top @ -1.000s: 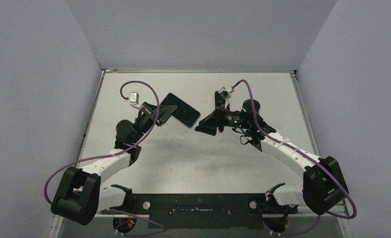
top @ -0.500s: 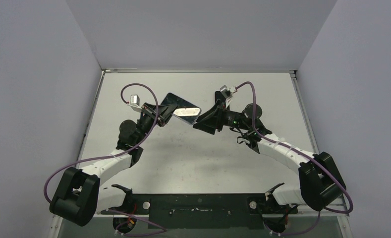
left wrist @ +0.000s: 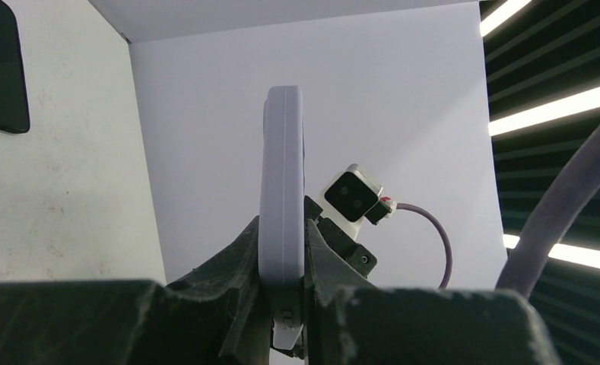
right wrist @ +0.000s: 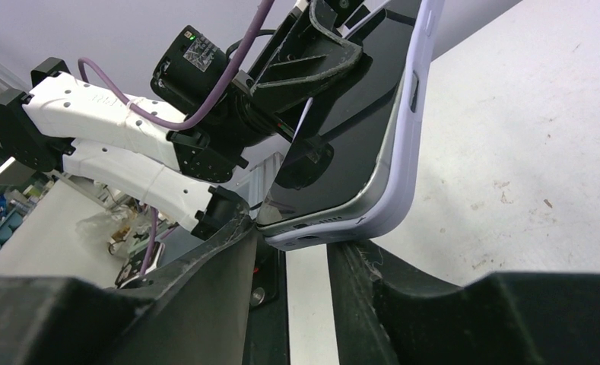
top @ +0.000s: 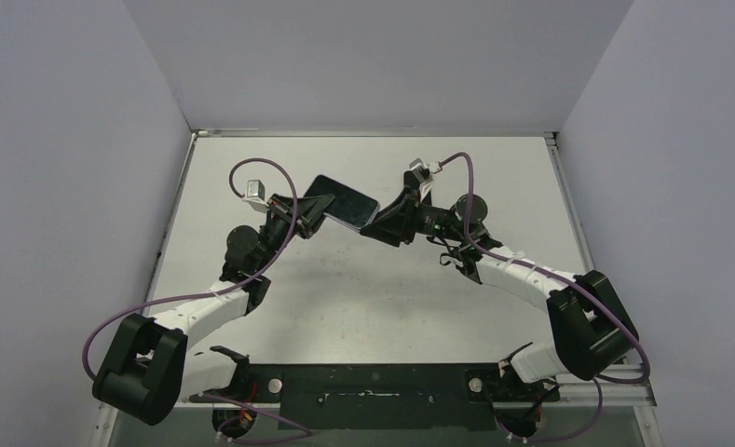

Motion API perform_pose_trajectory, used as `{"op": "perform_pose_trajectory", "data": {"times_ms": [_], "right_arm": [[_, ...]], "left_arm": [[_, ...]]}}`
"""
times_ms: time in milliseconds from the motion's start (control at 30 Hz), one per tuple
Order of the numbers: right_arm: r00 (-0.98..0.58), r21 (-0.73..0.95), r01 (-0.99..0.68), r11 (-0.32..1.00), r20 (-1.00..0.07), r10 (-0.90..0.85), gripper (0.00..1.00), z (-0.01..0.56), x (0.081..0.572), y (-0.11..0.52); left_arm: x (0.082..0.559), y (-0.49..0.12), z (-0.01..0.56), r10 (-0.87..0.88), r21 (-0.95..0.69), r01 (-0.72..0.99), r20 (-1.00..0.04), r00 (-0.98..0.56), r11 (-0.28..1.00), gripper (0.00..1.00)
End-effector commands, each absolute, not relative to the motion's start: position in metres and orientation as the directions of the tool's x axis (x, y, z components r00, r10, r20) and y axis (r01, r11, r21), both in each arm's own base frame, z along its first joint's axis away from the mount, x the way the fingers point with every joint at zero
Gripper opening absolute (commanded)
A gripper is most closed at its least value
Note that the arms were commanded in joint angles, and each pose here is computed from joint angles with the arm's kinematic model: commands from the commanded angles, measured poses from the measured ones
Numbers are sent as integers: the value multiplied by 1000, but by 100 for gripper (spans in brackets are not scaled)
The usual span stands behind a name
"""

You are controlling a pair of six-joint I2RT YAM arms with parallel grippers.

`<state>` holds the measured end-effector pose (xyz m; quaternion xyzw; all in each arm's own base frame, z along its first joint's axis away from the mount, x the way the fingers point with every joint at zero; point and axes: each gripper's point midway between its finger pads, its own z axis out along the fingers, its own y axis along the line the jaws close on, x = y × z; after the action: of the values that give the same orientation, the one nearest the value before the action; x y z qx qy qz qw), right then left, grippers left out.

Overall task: Take the phone out of the phone case
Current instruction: Remove the phone case from the phone.

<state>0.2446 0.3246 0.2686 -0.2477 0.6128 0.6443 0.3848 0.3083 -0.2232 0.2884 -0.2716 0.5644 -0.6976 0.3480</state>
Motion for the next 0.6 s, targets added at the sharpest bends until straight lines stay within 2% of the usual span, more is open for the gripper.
{"op": "perform_pose_trajectory", "data": {"times_ms": [0, 133, 333, 567], "right_arm": [[-432, 438, -898, -31, -869, 243, 35, 302, 238, 328], [-381, 386, -922, -26, -894, 236, 23, 300, 238, 328], [-294, 306, -951, 43, -939, 181, 17, 289, 254, 331], [-356, 371, -902, 222, -928, 107, 9, 262, 294, 334]], "left_arm": [[295, -220, 336, -780, -931, 286, -3, -626, -226, 0], [293, -224, 335, -755, -932, 262, 19, -655, -251, 0], [287, -230, 339, -717, -930, 249, 21, -697, -270, 0], [277, -237, 352, -666, -913, 280, -12, -746, -297, 0]]}}
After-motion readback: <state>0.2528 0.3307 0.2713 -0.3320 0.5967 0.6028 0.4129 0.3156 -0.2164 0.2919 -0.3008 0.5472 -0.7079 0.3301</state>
